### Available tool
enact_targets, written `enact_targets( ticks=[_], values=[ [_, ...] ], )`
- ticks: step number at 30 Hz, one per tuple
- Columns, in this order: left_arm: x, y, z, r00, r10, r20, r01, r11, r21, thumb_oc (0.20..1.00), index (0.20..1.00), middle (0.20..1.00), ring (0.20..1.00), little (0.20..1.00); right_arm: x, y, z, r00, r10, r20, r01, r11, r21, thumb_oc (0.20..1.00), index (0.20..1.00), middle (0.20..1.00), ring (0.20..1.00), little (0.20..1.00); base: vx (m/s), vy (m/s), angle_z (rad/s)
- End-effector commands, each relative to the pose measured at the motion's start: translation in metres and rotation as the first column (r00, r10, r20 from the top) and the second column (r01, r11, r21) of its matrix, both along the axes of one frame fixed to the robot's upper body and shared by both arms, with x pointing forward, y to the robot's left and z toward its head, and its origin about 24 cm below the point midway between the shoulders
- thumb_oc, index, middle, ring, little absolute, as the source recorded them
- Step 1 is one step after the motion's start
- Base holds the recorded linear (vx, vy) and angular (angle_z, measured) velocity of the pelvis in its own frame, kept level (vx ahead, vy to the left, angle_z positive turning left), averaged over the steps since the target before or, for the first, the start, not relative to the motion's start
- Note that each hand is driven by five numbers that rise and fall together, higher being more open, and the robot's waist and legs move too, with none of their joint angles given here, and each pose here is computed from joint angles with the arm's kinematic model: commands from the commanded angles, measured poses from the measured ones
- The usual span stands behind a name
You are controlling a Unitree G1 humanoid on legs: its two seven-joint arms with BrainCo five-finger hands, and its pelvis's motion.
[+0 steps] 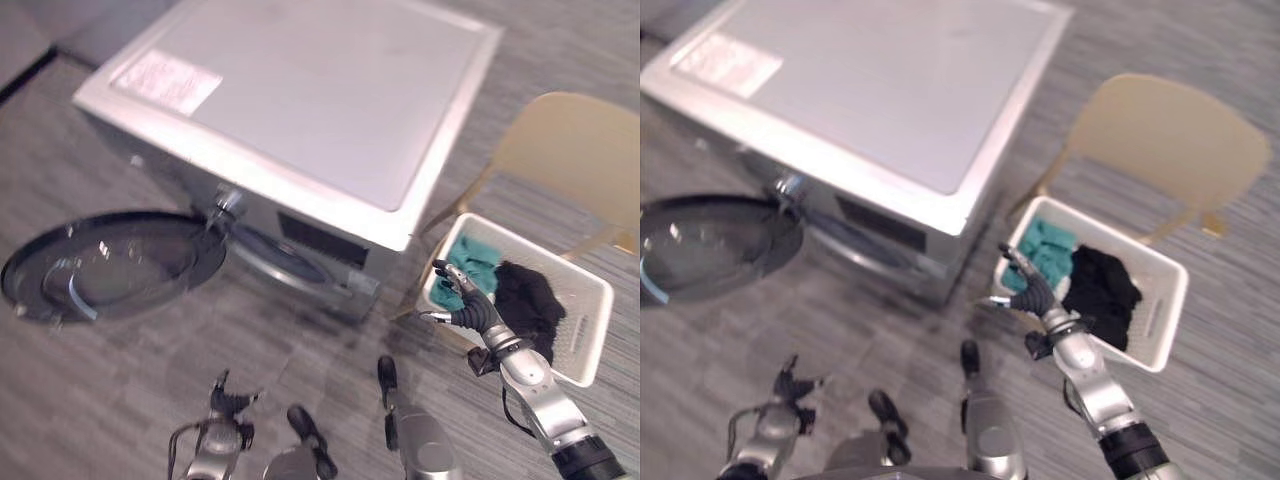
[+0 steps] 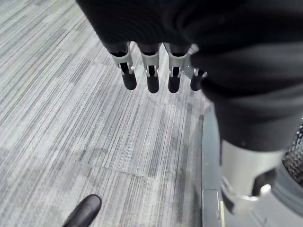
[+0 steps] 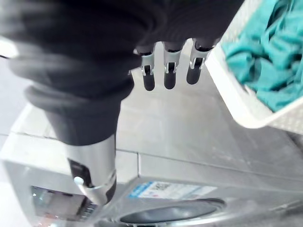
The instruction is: Grab the laundry basket,head to the washer,open it,put in the laundry and shut it.
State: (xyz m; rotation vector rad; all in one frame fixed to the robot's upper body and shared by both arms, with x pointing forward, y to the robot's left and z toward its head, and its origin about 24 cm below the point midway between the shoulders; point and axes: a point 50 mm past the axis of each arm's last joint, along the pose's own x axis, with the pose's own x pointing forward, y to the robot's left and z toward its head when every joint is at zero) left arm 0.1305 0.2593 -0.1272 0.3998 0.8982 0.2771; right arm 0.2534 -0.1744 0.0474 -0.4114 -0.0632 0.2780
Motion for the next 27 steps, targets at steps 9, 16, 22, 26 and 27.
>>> enact_targets(
  ticks=[9,16,22,26,27],
  values=[
    [-0.007,-0.021,-0.014,0.984,-0.152,-0.091,0.147,0.987,-0.063,1.000,1.000,1.000,1.000,1.000,0.003,-0.024,0.012,0.994,0.035,0.102,0.005,0.930,-0.367,1.000,1.000,1.000,1.000,1.000,0.10,-0.203,-0.67],
    [-0.011,-0.030,-0.018,0.982,-0.163,-0.099,0.153,0.983,-0.103,1.000,1.000,1.000,1.000,1.000,0.010,-0.033,-0.007,1.000,-0.002,0.030,0.015,0.896,-0.444,1.000,1.000,1.000,1.000,1.000,0.09,0.016,-0.61],
    [-0.012,-0.025,-0.017,0.980,-0.171,-0.107,0.163,0.984,-0.079,1.000,1.000,1.000,1.000,1.000,0.015,-0.027,-0.014,1.000,0.014,0.020,-0.002,0.863,-0.505,1.000,1.000,1.000,1.000,1.000,0.06,0.125,-0.13],
    [0.013,-0.019,-0.005,0.988,-0.156,-0.015,0.156,0.987,-0.042,1.000,1.000,1.000,1.000,1.000,0.037,-0.014,-0.002,0.996,0.041,0.085,0.011,0.841,-0.541,1.000,1.000,1.000,1.000,1.000,-0.19,0.081,0.07],
    [0.020,-0.019,-0.001,0.988,-0.155,0.017,0.156,0.987,-0.038,1.000,1.000,1.000,1.000,1.000,0.044,-0.011,0.002,0.994,0.046,0.102,0.019,0.829,-0.559,1.000,1.000,1.000,1.000,1.000,-0.19,0.050,0.03]
  ],
)
